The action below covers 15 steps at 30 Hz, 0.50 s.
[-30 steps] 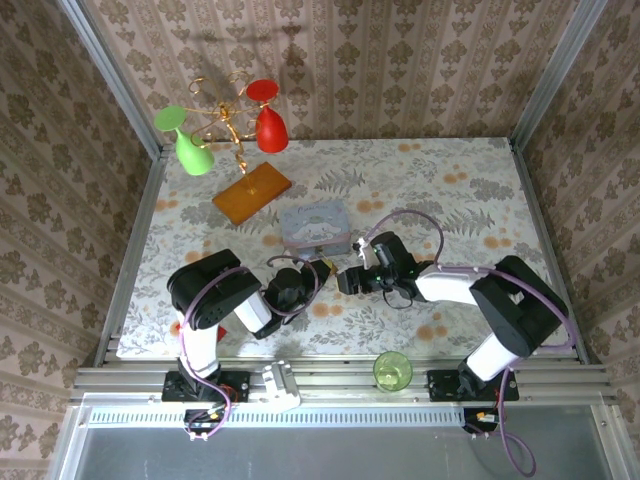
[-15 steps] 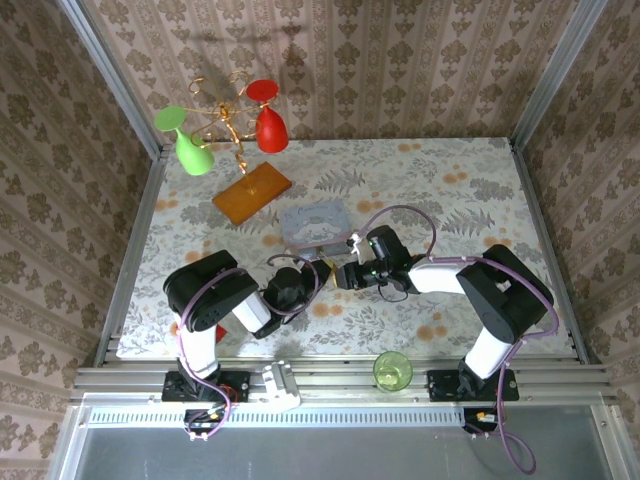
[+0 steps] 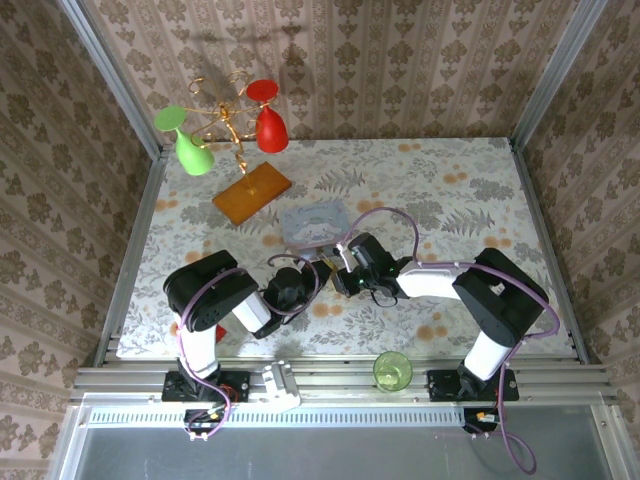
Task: Unlock the padlock with the key
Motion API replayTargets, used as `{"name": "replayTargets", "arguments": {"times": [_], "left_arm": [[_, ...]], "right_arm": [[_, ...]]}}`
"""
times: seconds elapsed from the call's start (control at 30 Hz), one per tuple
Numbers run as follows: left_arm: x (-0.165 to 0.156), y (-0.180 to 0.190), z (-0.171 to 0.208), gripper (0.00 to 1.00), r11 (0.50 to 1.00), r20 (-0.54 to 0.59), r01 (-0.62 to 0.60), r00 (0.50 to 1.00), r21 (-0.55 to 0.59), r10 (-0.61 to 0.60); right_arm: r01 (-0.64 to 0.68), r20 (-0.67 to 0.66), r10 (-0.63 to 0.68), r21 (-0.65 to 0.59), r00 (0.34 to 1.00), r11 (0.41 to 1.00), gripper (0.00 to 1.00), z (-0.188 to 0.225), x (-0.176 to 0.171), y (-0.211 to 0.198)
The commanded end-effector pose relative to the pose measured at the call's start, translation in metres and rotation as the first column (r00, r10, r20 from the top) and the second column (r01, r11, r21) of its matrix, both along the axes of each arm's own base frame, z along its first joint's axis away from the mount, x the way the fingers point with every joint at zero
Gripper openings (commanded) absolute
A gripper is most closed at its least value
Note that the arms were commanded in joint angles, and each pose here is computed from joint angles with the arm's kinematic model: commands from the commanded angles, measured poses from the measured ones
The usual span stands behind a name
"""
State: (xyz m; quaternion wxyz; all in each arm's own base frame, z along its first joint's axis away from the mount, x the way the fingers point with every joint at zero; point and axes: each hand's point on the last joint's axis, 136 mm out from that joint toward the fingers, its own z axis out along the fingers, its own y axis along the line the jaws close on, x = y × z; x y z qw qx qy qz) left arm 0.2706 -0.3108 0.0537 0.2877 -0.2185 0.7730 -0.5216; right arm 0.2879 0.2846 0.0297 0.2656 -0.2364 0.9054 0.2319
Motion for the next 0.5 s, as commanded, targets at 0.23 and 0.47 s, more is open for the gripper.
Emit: {"name": "replayTargets", "arguments": {"times": [0.23, 0.47], "left_arm": [[-0.006, -0.017, 0.016, 0.0, 0.997, 0.018, 0.044, 0.999, -0.058, -0.043], [-0.006, -0.018, 0.015, 0.0, 0.997, 0.016, 0.044, 0.999, -0.057, -0.043]], "right_arm": [[0.011, -0.039, -0.004, 0.178, 0.999, 0.984, 0.11, 0.021, 0.012, 0.007], [0.008, -0.006, -0.008, -0.033, 1.0, 0.999, 0.12, 0.003, 0.01, 0.0]]}}
